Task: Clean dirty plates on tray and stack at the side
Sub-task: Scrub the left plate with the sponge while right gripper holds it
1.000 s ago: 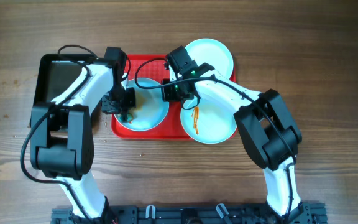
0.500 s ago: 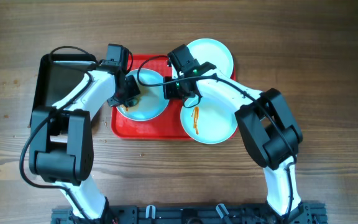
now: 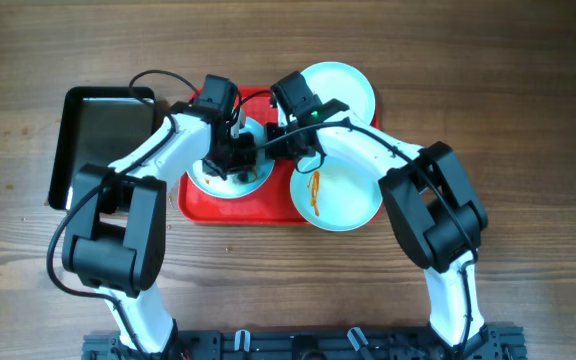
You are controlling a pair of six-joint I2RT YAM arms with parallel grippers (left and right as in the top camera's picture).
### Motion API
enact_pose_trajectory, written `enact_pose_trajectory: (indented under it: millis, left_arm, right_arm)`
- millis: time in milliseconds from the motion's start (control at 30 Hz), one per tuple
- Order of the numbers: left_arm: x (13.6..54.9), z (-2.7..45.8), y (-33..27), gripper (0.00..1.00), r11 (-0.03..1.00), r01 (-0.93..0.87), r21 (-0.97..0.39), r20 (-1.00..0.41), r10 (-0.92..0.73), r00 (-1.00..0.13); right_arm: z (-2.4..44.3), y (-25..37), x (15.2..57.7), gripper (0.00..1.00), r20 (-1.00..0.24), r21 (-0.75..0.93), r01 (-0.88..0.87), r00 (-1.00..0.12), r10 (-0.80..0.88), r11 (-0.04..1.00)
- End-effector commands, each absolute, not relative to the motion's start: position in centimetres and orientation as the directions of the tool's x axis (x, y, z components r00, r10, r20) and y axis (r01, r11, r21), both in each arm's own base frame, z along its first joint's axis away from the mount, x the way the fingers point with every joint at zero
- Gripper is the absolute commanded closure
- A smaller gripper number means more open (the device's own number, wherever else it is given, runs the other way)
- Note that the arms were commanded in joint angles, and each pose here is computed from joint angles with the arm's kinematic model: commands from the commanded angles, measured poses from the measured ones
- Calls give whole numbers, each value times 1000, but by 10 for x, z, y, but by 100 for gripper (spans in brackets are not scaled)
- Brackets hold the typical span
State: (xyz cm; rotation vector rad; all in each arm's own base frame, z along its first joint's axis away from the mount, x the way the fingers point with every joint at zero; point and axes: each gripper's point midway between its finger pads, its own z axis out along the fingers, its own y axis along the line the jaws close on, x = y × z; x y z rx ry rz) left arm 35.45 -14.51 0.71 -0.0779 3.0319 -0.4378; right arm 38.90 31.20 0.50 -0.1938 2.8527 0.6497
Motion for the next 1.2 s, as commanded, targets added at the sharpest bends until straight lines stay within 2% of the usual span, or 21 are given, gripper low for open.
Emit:
enact_pose_trajectory:
  millis: [0, 100, 167, 267, 333, 367, 400, 433, 467, 500, 567, 667, 800, 833, 900, 1000, 1167]
  left_arm:
    - [377, -10, -123, 96, 969, -181, -169, -161, -208, -965]
    - [402, -3, -67, 96, 913, -406, 30, -353, -371, -859]
    - [398, 0, -51, 96, 891, -440, 111, -383, -370, -847]
    - [368, -6, -43, 96, 880, -435, 190, -283, -375, -883]
    - [329, -10, -45, 96, 891, -390, 233, -116, -373, -921]
    - [318, -11, -48, 96, 898, -374, 232, -60, -370, -927]
    - [308, -13, -62, 96, 938, -301, 172, 30, -310, -950]
    - [298, -14, -100, 96, 985, -169, -41, 145, -162, -976]
    - [294, -8, -133, 96, 965, -98, -242, 189, -52, -981]
    - [294, -3, -148, 96, 941, -83, -329, 193, -19, -981]
    - [303, -1, -158, 96, 920, -75, -386, 162, -13, -987]
    - [321, -2, -158, 96, 918, -64, -391, 92, -30, -995]
    - [340, -13, -108, 96, 965, -167, -203, 28, -165, -986]
    - [347, -15, -82, 96, 953, -281, -111, -4, -284, -959]
    - [356, -16, -47, 96, 895, -445, -19, -70, -445, -893]
    - [362, -15, -34, 96, 865, -501, -12, -96, -500, -861]
    - [352, 0, -32, 96, 851, -524, 13, -44, -523, -851]
  right_arm:
    - [-2, 318, 383, 96, -210, 423, -183, -972, -100, 888]
    - [-2, 318, 383, 96, -208, 425, -183, -973, -101, 886]
    - [-2, 318, 383, 96, -208, 425, -183, -973, -102, 886]
    - [-1, 319, 382, 96, -205, 431, -184, -973, -103, 883]
    - [-1, 319, 382, 96, -206, 431, -185, -973, -103, 883]
    - [-1, 319, 382, 96, -205, 431, -185, -973, -103, 883]
    - [-1, 319, 382, 96, -205, 431, -184, -973, -103, 883]
    - [-1, 320, 382, 96, -204, 433, -185, -973, -103, 882]
    - [-1, 320, 381, 96, -202, 437, -185, -974, -104, 880]
    - [-1, 320, 381, 96, -202, 437, -185, -974, -104, 880]
    - [-1, 321, 380, 96, -198, 439, -184, -975, -105, 879]
    - [-1, 323, 377, 96, -175, 461, -160, -981, -87, 873]
    - [0, 325, 376, 96, -169, 471, -162, -981, -91, 867]
    - [0, 325, 376, 96, -170, 472, -162, -981, -91, 867]
    - [0, 325, 376, 96, -171, 472, -163, -981, -92, 867]
    - [0, 325, 376, 96, -171, 472, -163, -981, -91, 866]
    - [0, 325, 376, 96, -170, 473, -163, -981, -92, 866]
